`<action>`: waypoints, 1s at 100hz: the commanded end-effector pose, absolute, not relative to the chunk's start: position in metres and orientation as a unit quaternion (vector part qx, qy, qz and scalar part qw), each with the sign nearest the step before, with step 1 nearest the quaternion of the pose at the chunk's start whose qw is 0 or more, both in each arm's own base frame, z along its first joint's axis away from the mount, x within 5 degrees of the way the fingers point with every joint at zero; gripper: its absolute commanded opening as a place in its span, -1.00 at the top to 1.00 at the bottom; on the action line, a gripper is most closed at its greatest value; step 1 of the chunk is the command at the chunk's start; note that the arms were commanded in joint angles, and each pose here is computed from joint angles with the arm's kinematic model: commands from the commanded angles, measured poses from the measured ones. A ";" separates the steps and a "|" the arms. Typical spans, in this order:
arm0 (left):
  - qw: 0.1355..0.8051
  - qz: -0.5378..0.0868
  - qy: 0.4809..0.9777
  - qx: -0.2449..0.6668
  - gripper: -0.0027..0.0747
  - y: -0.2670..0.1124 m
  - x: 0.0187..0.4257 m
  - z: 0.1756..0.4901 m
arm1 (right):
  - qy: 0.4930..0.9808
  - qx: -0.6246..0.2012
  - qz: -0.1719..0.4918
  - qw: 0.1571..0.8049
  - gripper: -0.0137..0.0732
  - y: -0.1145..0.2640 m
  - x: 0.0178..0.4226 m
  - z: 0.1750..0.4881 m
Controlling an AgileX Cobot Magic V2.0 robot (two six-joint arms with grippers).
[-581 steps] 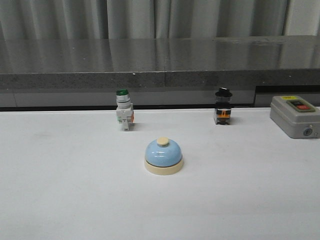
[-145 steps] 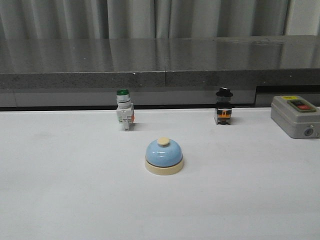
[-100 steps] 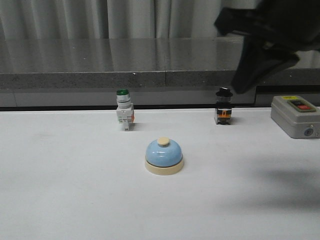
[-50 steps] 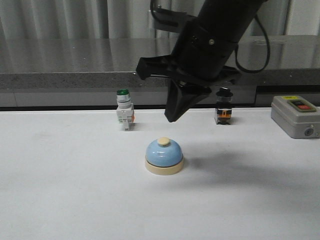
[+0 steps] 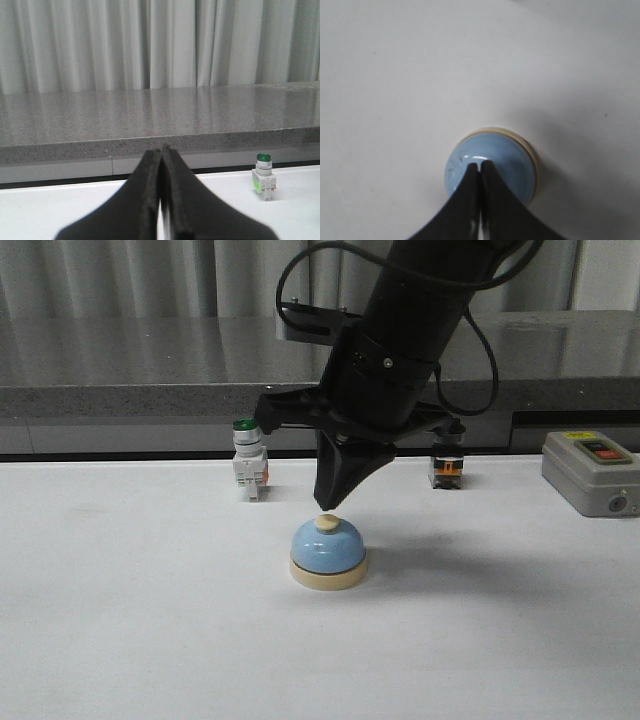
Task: Place and press bell with both arms
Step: 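Lift the right gripper up off the bell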
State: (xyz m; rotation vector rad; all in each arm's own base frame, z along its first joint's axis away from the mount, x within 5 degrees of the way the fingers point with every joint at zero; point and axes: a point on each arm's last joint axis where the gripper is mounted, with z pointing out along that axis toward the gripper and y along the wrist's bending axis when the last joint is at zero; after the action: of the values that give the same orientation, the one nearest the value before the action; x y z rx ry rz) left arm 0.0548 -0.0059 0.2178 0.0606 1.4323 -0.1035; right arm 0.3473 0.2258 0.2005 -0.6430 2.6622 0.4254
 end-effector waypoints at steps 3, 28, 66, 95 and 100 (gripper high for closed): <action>0.773 -0.055 0.631 0.026 0.98 -0.006 0.054 0.212 | 0.935 -0.230 0.164 0.215 0.82 0.227 0.348 0.226; 0.773 -0.055 0.631 0.026 0.98 -0.006 0.054 0.212 | 0.941 -0.231 0.158 0.189 0.82 0.229 0.350 0.209; 0.773 -0.055 0.631 0.026 0.98 -0.006 0.054 0.212 | 0.922 -0.245 0.159 0.256 0.82 0.220 0.342 0.262; 0.773 -0.055 0.631 0.026 0.98 -0.006 0.054 0.212 | 0.893 -0.258 0.144 0.338 0.82 0.194 0.317 0.332; 0.773 -0.055 0.631 0.026 0.98 -0.006 0.054 0.212 | 0.891 -0.255 0.140 0.348 0.82 0.187 0.313 0.340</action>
State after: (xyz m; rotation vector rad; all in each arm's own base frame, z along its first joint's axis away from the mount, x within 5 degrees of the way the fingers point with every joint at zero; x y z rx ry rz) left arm 0.0548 -0.0059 0.2178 0.0606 1.4323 -0.1035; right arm 0.3228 0.2028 0.2955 -0.6949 2.4467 0.3720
